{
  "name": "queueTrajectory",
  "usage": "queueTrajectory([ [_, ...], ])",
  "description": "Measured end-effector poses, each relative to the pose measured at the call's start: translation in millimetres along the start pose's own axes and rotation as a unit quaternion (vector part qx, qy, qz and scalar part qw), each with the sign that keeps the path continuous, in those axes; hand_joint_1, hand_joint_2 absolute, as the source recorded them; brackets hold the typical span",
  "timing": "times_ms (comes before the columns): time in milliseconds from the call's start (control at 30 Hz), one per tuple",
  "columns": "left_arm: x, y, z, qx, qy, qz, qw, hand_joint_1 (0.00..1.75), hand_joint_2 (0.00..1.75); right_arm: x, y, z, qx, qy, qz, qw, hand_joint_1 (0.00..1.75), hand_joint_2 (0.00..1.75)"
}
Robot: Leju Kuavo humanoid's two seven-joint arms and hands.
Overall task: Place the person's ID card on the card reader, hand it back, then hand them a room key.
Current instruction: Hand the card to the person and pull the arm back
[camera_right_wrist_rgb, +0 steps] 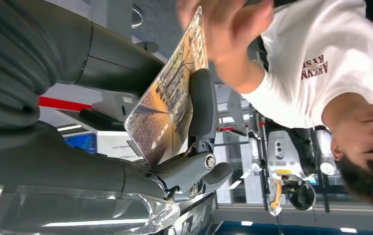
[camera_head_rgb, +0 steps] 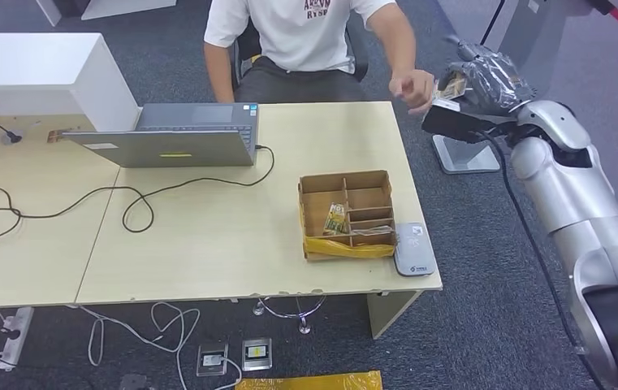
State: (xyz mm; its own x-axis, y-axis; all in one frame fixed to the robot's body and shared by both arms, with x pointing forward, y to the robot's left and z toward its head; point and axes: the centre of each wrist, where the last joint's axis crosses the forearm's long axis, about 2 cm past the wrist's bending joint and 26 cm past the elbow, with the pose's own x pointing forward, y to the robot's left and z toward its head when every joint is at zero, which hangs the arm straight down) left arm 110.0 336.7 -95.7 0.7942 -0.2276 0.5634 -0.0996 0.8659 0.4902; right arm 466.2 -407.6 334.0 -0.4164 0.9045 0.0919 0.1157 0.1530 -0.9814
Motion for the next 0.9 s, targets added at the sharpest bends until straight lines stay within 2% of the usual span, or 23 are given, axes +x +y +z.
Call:
queueTrajectory([
  [133, 2.2, -0.8, -0.6, -0.001, -0.002, 0.001, 1.0, 0.0, 0.0, 21.5, -3.3, -32.4, 0.011, -0.007, -0.004, 1.0, 1.75, 1.75],
  [267, 3.1, -2.1, -0.3, -0.001, -0.001, 0.007, 1.0, 0.0, 0.0, 47.0, 7.6, -54.0, 0.03, -0.007, -0.018, 0.999, 1.75, 1.75],
  [533, 2.7, -3.4, 0.5, -0.001, 0.002, 0.011, 1.0, 0.0, 0.0, 84.4, 31.5, -75.5, 0.073, -0.01, -0.03, 0.997, 1.74, 1.75],
  [633, 2.1, -3.6, 0.9, -0.003, 0.005, 0.011, 1.0, 0.0, 0.0, 93.5, 41.5, -79.0, 0.09, -0.007, -0.026, 0.996, 1.64, 1.75],
  [700, 1.4, -3.8, 1.2, -0.005, 0.007, 0.01, 1.0, 0.0, 0.0, 97.3, 47.4, -79.7, 0.099, -0.004, -0.021, 0.995, 1.48, 1.75],
  [833, 0.4, -4.0, 1.8, -0.006, 0.009, 0.009, 1.0, 0.0, 0.0, 100.6, 53.1, -80.2, 0.104, -0.001, -0.015, 0.994, 0.08, 1.75],
  [867, 0.2, -4.1, 2.0, -0.007, 0.008, 0.008, 1.0, 0.0, 0.0, 101.0, 54.4, -80.1, 0.105, 0.0, -0.014, 0.994, 0.0, 1.75],
  [900, -0.1, -4.2, 2.2, -0.007, 0.008, 0.007, 1.0, 0.0, 0.0, 101.2, 55.8, -79.9, 0.105, 0.001, -0.013, 0.994, 0.0, 1.75],
])
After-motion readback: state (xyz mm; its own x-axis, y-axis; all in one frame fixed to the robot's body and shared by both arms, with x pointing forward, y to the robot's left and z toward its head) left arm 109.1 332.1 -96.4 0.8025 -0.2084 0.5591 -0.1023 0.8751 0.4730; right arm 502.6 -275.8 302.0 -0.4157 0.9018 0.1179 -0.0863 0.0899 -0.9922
